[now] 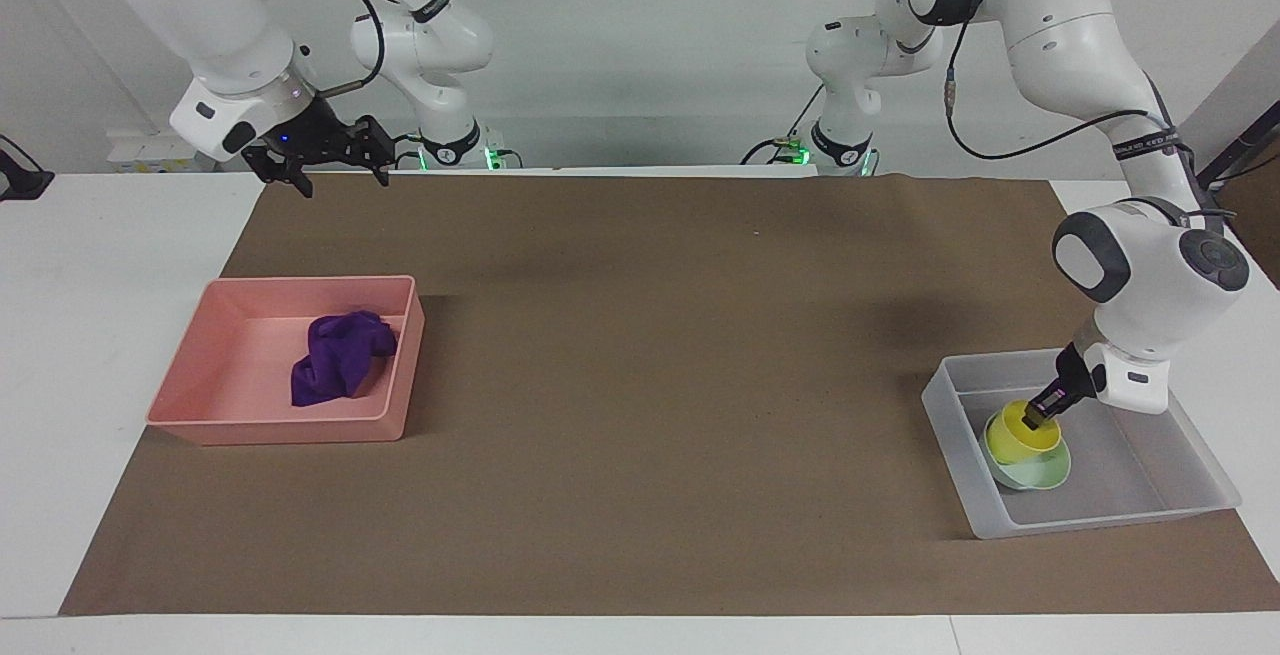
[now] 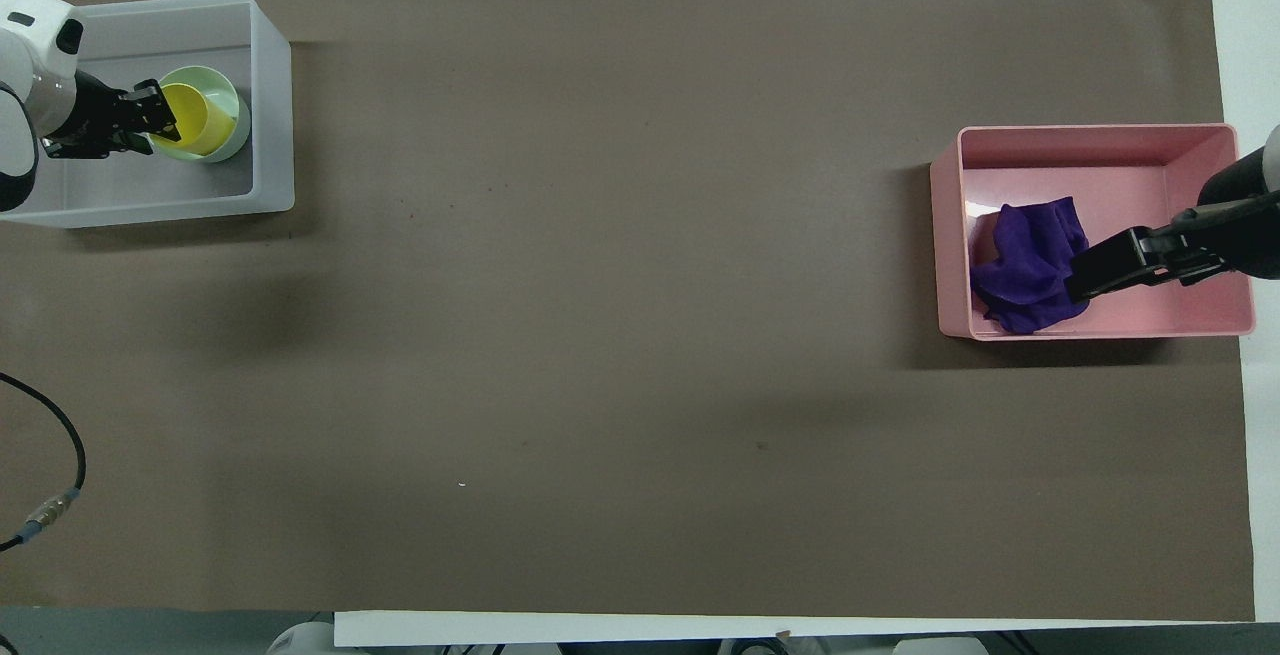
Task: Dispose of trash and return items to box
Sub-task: 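Lower the cup into the clear box with the left gripper and release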
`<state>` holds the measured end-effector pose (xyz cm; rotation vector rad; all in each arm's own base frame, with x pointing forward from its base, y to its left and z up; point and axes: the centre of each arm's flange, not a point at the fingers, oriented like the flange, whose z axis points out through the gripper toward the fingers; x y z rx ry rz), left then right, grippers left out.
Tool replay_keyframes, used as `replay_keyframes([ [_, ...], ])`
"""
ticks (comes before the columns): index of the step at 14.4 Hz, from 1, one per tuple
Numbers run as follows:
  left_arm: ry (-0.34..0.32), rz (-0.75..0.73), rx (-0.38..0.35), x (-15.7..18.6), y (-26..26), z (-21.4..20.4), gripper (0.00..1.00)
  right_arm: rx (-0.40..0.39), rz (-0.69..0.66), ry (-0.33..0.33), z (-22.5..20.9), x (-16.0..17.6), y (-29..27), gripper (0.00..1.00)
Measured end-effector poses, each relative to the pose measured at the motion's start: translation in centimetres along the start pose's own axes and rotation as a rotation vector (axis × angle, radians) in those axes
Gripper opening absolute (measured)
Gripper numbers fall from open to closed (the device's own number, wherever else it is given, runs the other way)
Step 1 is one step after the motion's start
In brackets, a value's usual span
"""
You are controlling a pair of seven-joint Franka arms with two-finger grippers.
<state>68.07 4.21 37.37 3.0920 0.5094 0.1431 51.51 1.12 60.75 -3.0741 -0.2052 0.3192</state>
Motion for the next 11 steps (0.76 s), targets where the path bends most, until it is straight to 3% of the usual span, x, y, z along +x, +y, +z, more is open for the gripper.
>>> replay_keyframes([
  [3, -0.026, 0.145, 0.006, -0.9, 0.7, -9.2, 0.77, 0.0, 0.0, 0.0, 0.0, 0.0, 0.0, 1.0],
  [5, -0.04, 0.234, -0.004, -4.0, 1.0, -17.4, 0.99, 0.0, 0.0, 0.0, 0.0, 0.0, 0.0, 1.0],
  [8, -0.045, 0.332, -0.018, -9.3, 0.6, -26.1, 1.0, 0.0, 0.0, -0.001, 0.0, 0.0, 0.0, 1.0],
  [11, -0.072, 0.383, -0.021, -12.5, 1.9, -28.3, 1.0, 0.0, 0.001, 0.0, 0.0, 0.0, 0.1, 1.0],
])
